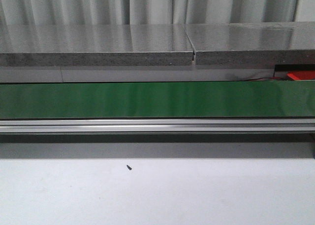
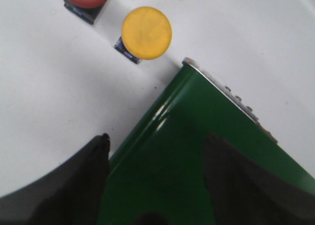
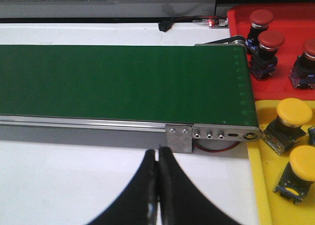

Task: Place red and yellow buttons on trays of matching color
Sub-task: 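Move the left gripper over the remaining buttons in the cluster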

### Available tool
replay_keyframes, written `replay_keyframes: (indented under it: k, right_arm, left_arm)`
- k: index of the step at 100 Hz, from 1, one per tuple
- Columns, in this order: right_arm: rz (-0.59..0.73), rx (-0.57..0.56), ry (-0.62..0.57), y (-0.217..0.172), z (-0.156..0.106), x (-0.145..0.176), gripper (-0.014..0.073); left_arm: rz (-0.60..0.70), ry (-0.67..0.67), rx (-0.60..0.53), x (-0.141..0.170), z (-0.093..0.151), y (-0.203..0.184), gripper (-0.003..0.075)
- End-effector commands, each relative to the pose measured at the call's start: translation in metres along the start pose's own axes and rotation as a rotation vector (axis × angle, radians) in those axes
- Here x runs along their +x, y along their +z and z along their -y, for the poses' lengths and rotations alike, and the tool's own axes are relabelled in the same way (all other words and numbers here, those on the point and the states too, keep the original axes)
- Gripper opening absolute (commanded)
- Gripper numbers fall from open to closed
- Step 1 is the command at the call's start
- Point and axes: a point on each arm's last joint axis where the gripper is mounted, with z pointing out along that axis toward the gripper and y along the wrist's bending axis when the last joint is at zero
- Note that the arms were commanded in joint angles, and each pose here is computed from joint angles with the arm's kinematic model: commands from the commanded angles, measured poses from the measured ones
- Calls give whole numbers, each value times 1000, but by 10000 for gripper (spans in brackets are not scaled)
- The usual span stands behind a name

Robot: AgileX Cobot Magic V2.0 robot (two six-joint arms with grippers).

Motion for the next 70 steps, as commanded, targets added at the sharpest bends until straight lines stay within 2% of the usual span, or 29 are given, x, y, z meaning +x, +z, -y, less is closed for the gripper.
replay_keyframes:
  k: [1,23,52,70]
  right_arm:
    - [98,-5,-6,-4,-1,-14,-67]
    - [98,-5,-6,-4,-1,-14,-67]
    - [98,-5,-6,-4,-1,-14,-67]
    - [98,-5,-6,-4,-1,-14,-67]
  left_arm:
    - [91,-46,8,-12,4,-24,398]
    - [106,-109,18,-27,8,-11,398]
    - [54,-159,36,-34,10,19,398]
    - [69,-174,62,-39,12,35,398]
